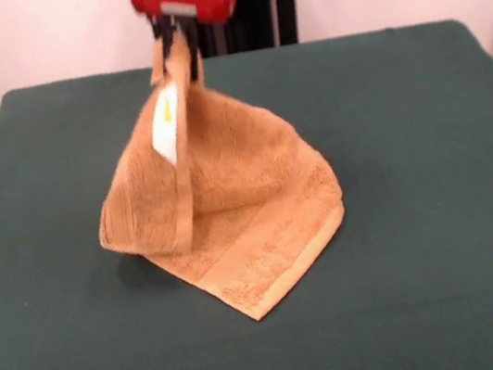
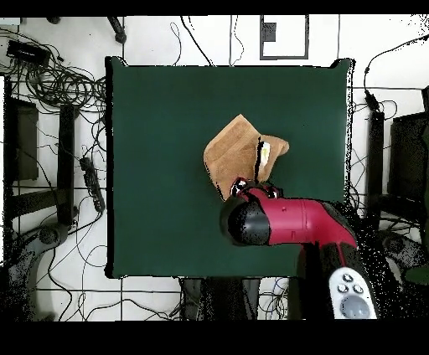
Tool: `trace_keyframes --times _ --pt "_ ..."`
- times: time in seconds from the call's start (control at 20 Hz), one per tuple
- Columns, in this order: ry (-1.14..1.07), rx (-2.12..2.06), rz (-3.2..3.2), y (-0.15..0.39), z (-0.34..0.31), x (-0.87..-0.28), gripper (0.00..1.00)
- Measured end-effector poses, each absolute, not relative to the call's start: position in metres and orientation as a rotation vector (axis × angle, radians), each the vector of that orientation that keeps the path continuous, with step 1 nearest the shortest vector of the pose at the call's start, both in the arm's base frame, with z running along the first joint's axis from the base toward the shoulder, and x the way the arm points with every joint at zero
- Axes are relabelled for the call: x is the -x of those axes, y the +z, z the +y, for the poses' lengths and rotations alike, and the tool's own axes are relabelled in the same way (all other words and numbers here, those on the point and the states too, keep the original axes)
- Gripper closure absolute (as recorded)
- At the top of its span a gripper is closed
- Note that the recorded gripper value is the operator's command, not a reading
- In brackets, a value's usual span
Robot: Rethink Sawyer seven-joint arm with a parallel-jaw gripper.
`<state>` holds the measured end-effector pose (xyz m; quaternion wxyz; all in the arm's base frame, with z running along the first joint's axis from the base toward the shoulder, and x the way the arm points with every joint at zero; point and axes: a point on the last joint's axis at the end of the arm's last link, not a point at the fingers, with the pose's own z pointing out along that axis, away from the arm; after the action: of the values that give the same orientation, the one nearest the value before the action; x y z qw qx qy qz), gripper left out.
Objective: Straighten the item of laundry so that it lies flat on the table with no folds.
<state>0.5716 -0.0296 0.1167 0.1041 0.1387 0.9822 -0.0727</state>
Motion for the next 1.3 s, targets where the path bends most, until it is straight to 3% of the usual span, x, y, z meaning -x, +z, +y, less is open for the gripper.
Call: trace_keyframes --times 0.4,0.7,1.3 --pt "-0.155 -0.613 2.861 0.205 -0.013 -0.581 1.00" --pt "-0.140 -0.564 2.898 0.252 0.044 -0.578 1.00" --pt "-0.089 -0.400 2.945 0.271 0.159 -0.589 1.00"
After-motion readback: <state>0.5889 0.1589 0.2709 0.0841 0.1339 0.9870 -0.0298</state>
